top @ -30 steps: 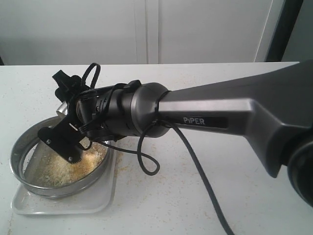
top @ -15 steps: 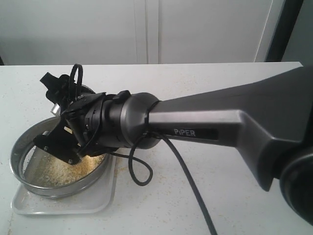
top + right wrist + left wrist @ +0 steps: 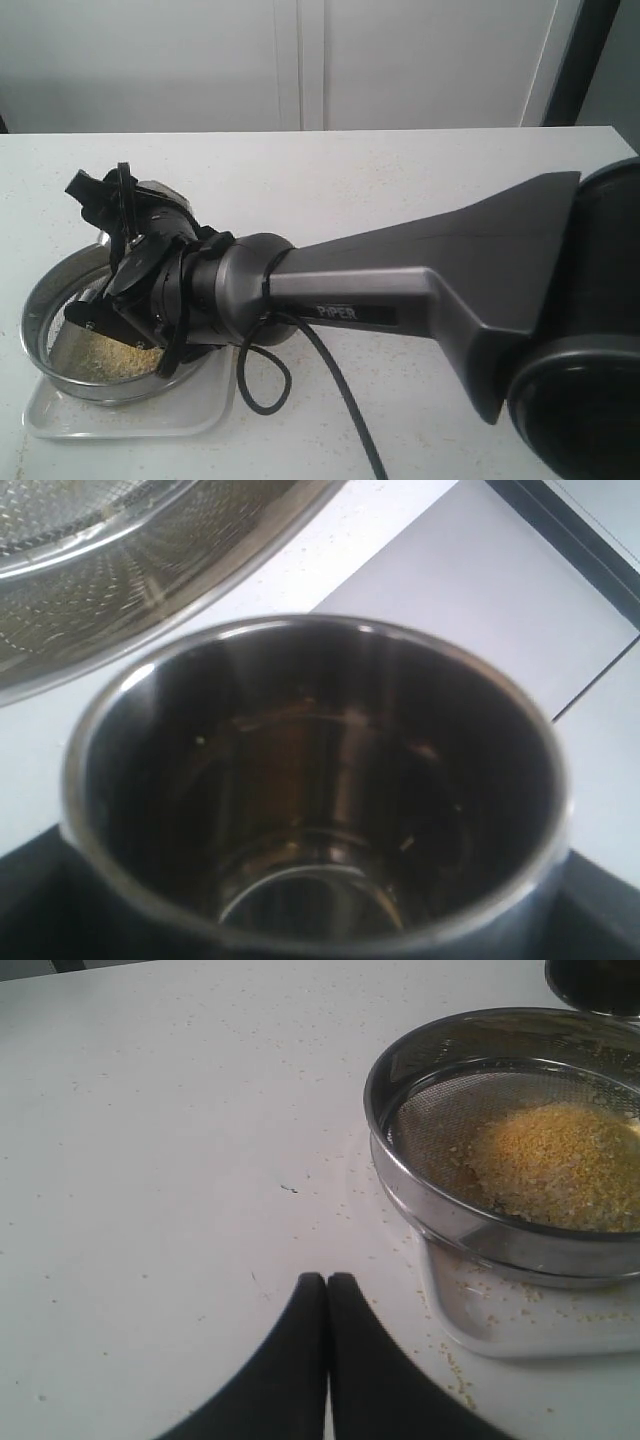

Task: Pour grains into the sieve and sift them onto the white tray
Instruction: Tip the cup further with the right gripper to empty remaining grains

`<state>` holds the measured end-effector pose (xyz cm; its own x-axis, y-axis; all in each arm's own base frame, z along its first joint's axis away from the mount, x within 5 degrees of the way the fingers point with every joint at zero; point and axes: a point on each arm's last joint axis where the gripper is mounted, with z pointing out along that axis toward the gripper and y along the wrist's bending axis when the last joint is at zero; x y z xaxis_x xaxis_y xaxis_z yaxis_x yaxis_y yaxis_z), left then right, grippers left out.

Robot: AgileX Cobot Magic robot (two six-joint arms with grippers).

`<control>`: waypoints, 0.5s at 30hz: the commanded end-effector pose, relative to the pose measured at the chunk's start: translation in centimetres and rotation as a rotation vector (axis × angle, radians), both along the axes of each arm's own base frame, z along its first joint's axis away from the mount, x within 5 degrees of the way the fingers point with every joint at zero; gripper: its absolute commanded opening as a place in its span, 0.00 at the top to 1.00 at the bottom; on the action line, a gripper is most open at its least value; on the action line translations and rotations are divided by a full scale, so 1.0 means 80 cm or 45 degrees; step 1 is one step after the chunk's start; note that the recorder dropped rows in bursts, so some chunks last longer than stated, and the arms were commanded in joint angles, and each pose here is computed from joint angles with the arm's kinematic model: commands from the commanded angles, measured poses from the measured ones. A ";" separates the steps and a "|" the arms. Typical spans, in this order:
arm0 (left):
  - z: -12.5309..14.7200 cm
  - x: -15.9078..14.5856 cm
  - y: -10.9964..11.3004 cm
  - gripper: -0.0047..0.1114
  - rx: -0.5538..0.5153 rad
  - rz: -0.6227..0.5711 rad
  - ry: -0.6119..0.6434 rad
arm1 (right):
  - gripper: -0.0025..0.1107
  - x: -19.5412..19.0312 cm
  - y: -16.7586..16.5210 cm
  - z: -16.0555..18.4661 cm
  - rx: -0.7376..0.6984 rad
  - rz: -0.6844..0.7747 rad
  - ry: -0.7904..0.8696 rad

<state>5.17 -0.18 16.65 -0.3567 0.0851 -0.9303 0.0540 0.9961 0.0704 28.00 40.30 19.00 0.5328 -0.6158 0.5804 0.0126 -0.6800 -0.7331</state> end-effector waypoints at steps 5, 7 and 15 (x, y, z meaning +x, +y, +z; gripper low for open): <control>0.000 0.000 0.000 0.96 -0.015 0.004 -0.006 | 0.98 -0.004 0.003 0.006 0.009 -0.017 -0.040; 0.000 0.000 0.000 0.96 -0.015 0.004 -0.006 | 0.98 -0.006 0.003 0.007 -0.003 -0.018 -0.052; 0.000 0.000 0.000 0.96 -0.015 0.004 -0.006 | 0.98 -0.009 -0.001 0.009 0.075 -0.061 -0.016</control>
<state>5.17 -0.18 16.65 -0.3567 0.0851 -0.9303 0.0540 0.9961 0.0704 27.52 40.53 18.90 0.5410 -0.6473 0.5369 -0.0123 -0.6444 -0.7646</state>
